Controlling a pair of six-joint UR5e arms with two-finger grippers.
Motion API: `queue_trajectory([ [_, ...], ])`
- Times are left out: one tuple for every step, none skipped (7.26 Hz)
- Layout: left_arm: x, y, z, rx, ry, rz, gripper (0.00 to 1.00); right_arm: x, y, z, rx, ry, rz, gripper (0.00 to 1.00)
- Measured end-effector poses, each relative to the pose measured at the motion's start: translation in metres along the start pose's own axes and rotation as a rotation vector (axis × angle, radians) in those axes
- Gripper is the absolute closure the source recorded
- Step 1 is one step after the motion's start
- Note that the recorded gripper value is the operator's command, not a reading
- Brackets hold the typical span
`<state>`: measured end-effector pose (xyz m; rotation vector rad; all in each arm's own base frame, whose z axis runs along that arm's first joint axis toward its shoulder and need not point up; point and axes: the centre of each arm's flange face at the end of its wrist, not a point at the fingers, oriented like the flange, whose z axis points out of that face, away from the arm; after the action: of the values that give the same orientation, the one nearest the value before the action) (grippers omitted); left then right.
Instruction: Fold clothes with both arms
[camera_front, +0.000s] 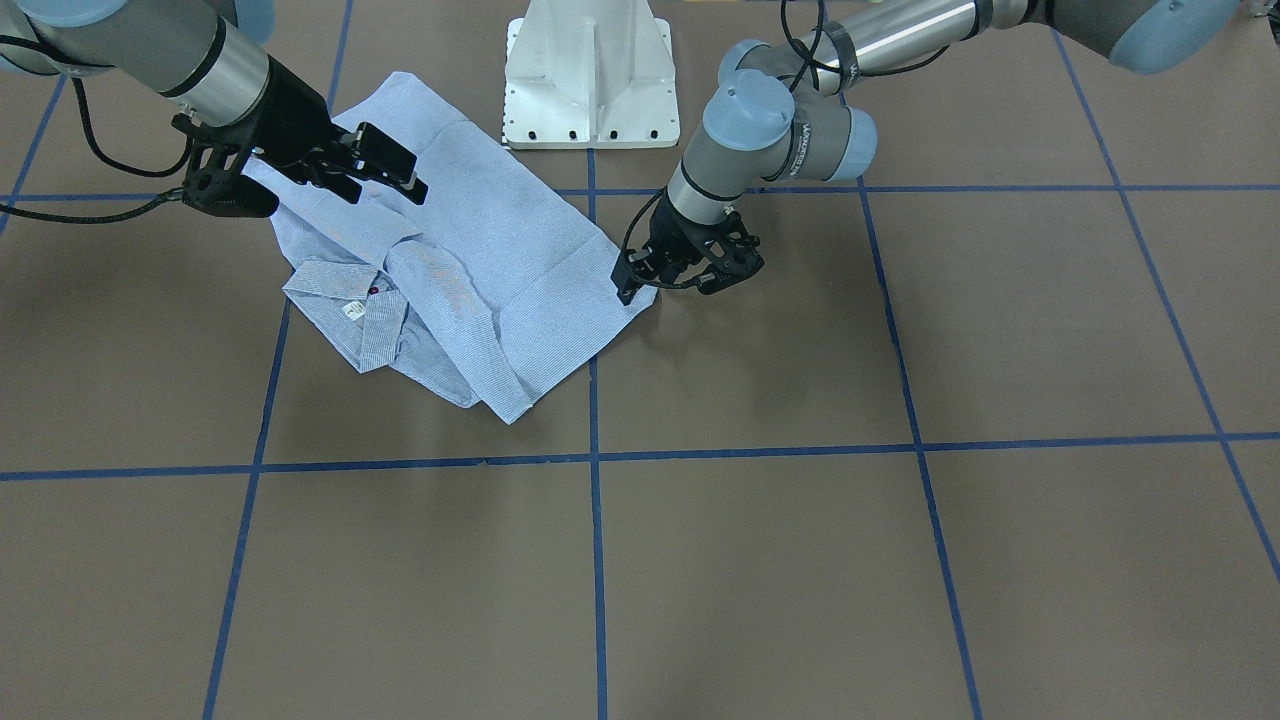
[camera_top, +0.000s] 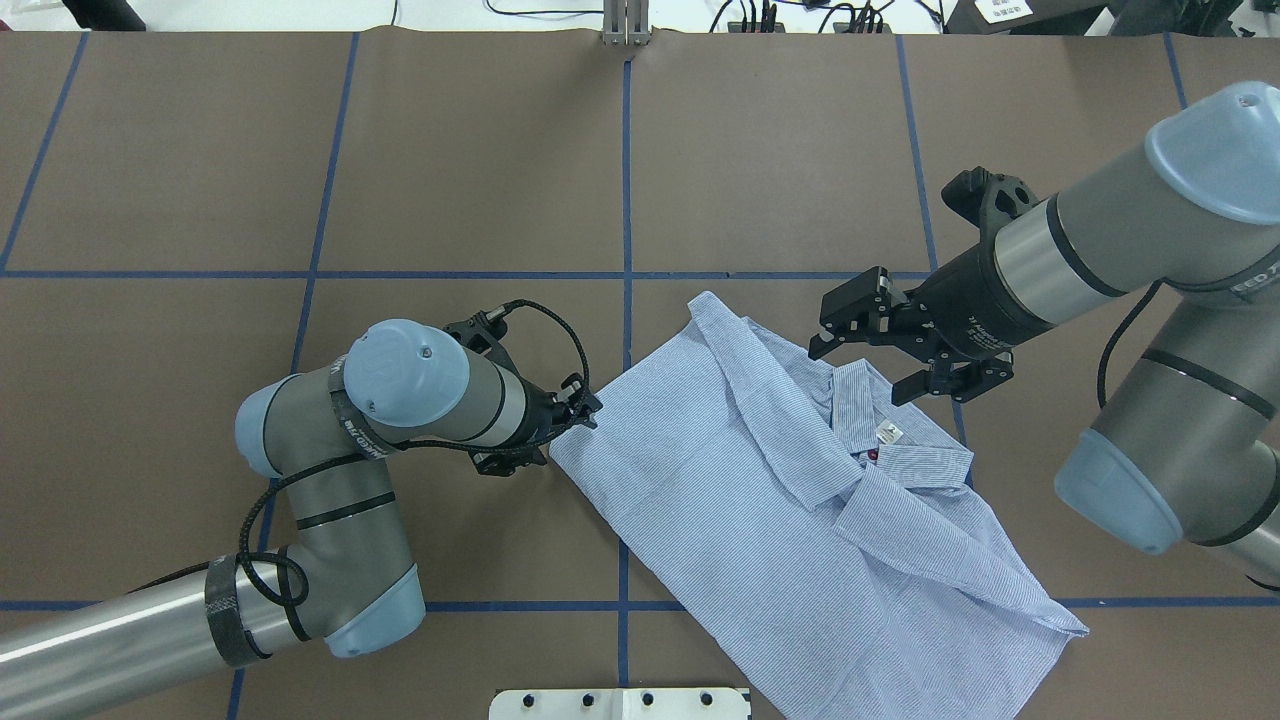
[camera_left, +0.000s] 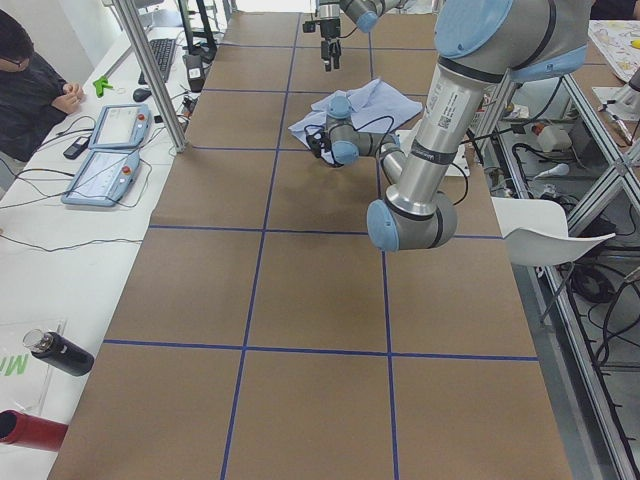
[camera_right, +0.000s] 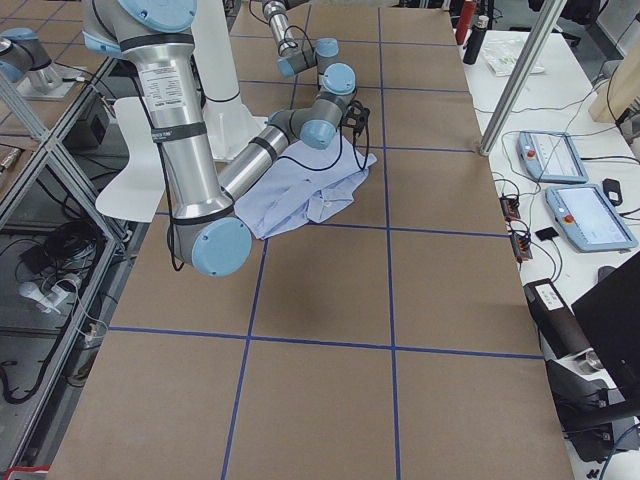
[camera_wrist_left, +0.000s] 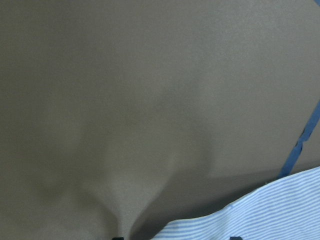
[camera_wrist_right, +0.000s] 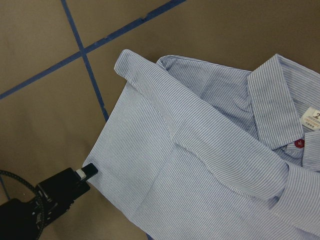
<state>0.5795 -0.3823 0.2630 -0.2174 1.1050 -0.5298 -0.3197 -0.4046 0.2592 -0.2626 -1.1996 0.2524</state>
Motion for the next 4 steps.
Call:
queue_trajectory([
  [0.0003, 0.0005, 0.0, -0.001, 0.0, 0.0, 0.62, 0.0003, -0.0001, 0.0001, 0.0, 0.001, 0.001, 0.0],
  [0.0008, 0.0011, 0.0, -0.002, 0.001, 0.0, 0.76, 0.0006, -0.0002, 0.0002, 0.0, 0.002, 0.002, 0.0],
  [0.0015, 0.0018, -0.0001, -0.003, 0.002, 0.0, 0.97, 0.0007, -0.0002, 0.0002, 0.0, 0.002, 0.003, 0.0],
  [0.0028, 0.0028, -0.001, -0.005, 0.004, 0.002, 1.0, 0.001, -0.0005, 0.0001, 0.0, 0.003, 0.004, 0.0],
])
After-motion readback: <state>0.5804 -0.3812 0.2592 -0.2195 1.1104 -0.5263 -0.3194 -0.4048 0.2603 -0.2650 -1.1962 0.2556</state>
